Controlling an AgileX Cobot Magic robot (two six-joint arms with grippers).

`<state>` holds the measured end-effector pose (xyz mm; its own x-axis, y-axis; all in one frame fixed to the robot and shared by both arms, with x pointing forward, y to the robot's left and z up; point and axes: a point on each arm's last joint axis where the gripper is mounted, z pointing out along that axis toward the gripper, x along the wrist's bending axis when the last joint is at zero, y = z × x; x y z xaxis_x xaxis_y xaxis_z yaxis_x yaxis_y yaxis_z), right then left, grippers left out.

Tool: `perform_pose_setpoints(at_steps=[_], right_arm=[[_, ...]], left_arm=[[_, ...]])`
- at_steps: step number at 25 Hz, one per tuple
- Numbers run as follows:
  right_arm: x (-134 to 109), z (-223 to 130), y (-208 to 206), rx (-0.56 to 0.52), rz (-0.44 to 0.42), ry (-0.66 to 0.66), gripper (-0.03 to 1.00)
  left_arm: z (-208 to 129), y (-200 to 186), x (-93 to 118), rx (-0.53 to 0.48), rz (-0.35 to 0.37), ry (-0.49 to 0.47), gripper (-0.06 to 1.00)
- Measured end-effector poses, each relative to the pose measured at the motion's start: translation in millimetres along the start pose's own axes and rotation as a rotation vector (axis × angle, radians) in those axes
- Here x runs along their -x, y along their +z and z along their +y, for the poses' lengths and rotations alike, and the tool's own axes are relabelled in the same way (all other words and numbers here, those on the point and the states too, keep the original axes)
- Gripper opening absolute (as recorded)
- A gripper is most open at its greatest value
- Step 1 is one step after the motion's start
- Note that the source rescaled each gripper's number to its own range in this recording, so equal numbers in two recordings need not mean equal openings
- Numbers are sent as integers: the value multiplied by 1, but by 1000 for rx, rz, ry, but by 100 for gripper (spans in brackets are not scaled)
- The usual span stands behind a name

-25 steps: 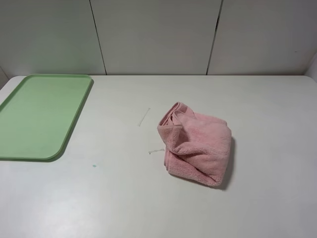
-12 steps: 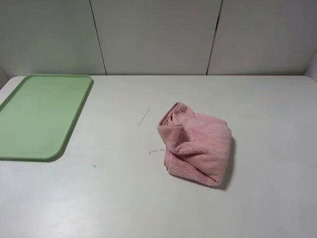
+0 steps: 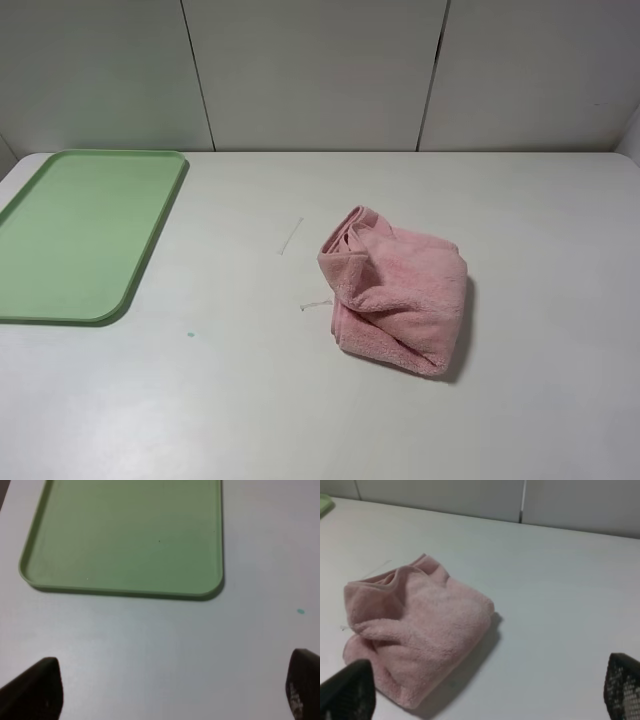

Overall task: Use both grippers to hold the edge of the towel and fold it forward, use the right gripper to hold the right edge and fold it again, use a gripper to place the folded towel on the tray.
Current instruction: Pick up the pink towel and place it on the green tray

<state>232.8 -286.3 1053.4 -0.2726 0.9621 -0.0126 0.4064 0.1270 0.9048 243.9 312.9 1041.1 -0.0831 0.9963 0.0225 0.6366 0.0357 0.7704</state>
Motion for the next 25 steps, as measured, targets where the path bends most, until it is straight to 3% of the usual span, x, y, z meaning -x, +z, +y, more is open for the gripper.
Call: perform_pose_setpoints(at_steps=[25], right_arm=[[1, 0, 0, -2, -11, 33, 100]], left_arm=[[0, 0, 0, 0, 0, 0, 88]])
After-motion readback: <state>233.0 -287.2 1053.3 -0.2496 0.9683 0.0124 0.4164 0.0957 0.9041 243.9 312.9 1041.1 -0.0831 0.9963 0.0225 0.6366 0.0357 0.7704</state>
